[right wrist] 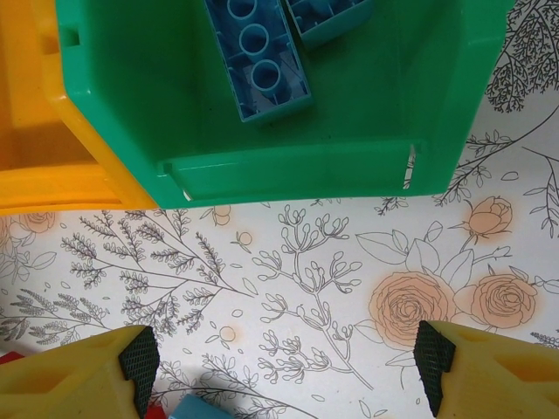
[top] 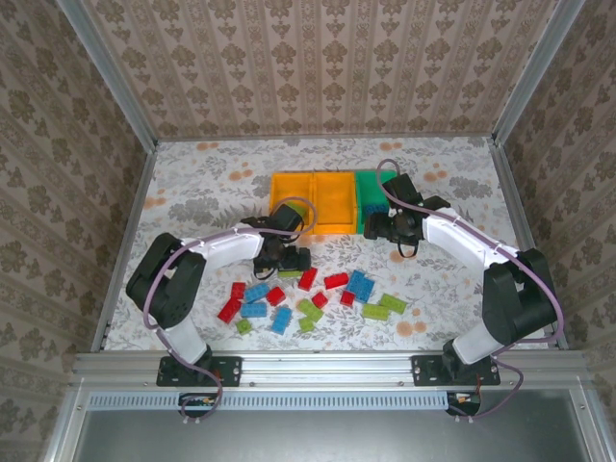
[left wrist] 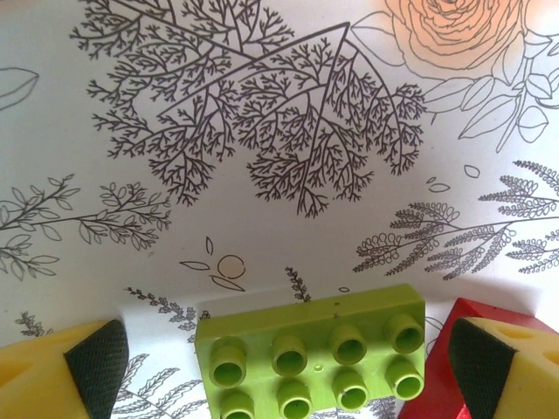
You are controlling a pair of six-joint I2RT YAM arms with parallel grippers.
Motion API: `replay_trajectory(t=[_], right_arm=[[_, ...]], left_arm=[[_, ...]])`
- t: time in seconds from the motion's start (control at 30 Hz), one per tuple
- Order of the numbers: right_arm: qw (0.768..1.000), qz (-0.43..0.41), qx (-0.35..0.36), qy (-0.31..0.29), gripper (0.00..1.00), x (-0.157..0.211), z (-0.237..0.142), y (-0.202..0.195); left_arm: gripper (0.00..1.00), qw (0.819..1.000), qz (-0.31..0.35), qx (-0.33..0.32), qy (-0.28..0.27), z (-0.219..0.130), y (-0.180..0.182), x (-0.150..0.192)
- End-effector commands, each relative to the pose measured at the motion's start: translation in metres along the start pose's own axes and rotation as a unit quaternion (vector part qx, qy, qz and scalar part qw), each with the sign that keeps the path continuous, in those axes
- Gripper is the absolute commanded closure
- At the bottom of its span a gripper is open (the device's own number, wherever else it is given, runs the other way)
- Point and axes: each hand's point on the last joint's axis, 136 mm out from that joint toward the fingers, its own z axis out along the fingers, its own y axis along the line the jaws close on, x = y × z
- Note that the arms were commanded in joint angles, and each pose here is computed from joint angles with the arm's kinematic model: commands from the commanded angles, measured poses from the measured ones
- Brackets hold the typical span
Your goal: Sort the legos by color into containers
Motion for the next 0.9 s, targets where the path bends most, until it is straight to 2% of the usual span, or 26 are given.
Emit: replay_trajectory(t=[0.0,0.2,0.47,0.6,0.87], right_arm=[[1.0,-0.001,0.001,0.0,0.19,0.0,-0.001,-0.002],[1.0,-0.001,0.009,0.002,0.19,0.003,-0.001,-0.006],[1.0,-0.001,0.01,0.001,0.19,0.003,0.0,-0.007],[1.0,0.0,0.009,0.002,0.19,0.003,0.001,-0.006],[1.0,0.001,0.003,0.002,0.19,0.003,0.002,-0.004]], left_arm=[[0.01,0.999,-0.008,-0.024,0.024,0.012,0.008,0.012],[0.02,0.997,-0.008,-0.069,0.027,0.007,0.032,0.014],[0.02,0.996,-0.013,-0.086,0.017,-0.002,0.048,0.012],[0.02,0.996,-0.013,-0.087,0.015,-0.003,0.047,0.012],[0.01,0.998,-0.024,-0.053,0.012,-0.006,0.022,0.011]])
